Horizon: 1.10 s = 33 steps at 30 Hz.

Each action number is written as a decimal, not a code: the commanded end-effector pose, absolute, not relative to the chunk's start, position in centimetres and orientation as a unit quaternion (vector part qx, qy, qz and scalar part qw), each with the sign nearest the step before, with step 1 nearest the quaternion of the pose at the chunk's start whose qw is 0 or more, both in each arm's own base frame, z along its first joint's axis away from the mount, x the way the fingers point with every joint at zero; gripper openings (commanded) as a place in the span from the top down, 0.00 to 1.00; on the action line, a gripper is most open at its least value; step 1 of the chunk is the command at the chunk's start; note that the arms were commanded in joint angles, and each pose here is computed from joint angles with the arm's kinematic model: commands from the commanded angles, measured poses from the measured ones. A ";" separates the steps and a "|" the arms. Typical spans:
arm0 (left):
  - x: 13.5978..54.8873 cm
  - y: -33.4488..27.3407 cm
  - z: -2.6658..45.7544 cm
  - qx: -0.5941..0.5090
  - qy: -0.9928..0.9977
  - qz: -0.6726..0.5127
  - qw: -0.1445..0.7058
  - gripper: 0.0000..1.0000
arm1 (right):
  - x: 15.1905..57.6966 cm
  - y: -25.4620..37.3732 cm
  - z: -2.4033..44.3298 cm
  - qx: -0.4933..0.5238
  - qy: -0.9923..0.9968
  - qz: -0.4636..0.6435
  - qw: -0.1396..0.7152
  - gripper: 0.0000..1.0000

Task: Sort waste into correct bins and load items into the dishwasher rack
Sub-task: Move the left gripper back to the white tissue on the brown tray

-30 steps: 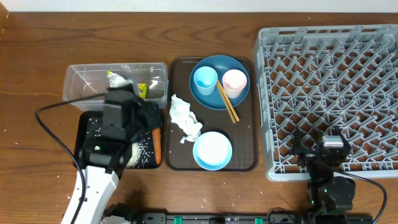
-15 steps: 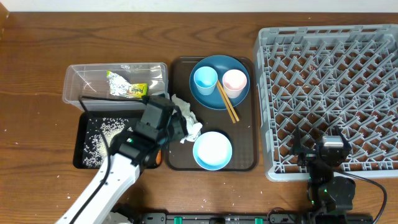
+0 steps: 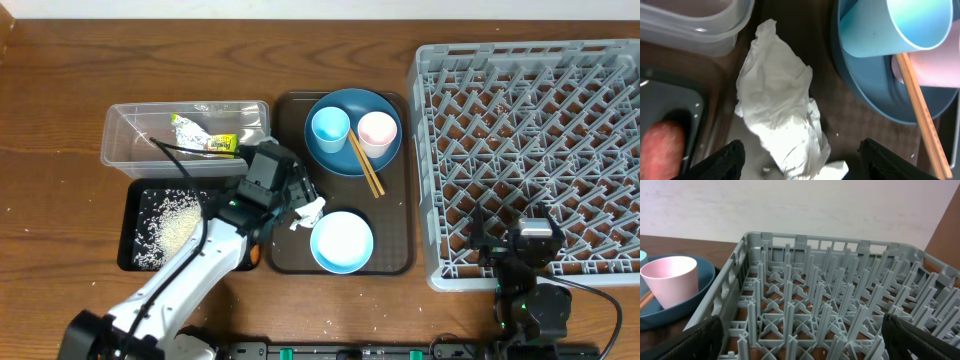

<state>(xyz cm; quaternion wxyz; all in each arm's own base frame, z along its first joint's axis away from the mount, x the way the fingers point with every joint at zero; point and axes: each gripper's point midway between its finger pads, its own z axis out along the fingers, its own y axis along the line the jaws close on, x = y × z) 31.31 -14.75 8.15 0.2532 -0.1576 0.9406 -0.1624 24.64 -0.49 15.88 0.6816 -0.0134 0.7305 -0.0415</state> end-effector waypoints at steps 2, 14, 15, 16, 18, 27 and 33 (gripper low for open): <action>32.0 -14.9 7.1 -0.158 0.943 -0.152 0.251 0.31 | 24.6 -0.6 15.8 -0.016 0.731 -0.046 0.680 0.01; 32.0 -15.7 3.8 -0.135 0.956 -0.130 0.227 0.34 | 24.6 -0.6 15.8 -0.016 0.731 -0.045 0.680 0.01; 32.0 -15.8 3.8 -0.131 0.956 -0.127 0.230 0.34 | 24.6 -0.6 15.8 -0.016 0.731 -0.045 0.680 0.01; 32.0 -15.9 3.8 -0.129 0.956 -0.121 0.235 0.34 | 24.6 -0.6 15.8 -0.016 0.731 -0.046 0.680 0.01; 32.2 -15.9 3.8 -0.123 0.955 -0.100 0.252 0.35 | 24.6 -0.6 15.8 -0.016 0.731 -0.045 0.680 0.01; 32.4 -15.4 4.4 -0.107 0.946 -0.034 0.303 0.34 | 24.6 -0.6 15.8 -0.016 0.731 -0.046 0.680 0.01; 32.7 -15.7 3.5 -0.083 0.949 -0.025 0.302 0.34 | 24.6 -0.6 15.8 -0.016 0.731 -0.046 0.680 0.01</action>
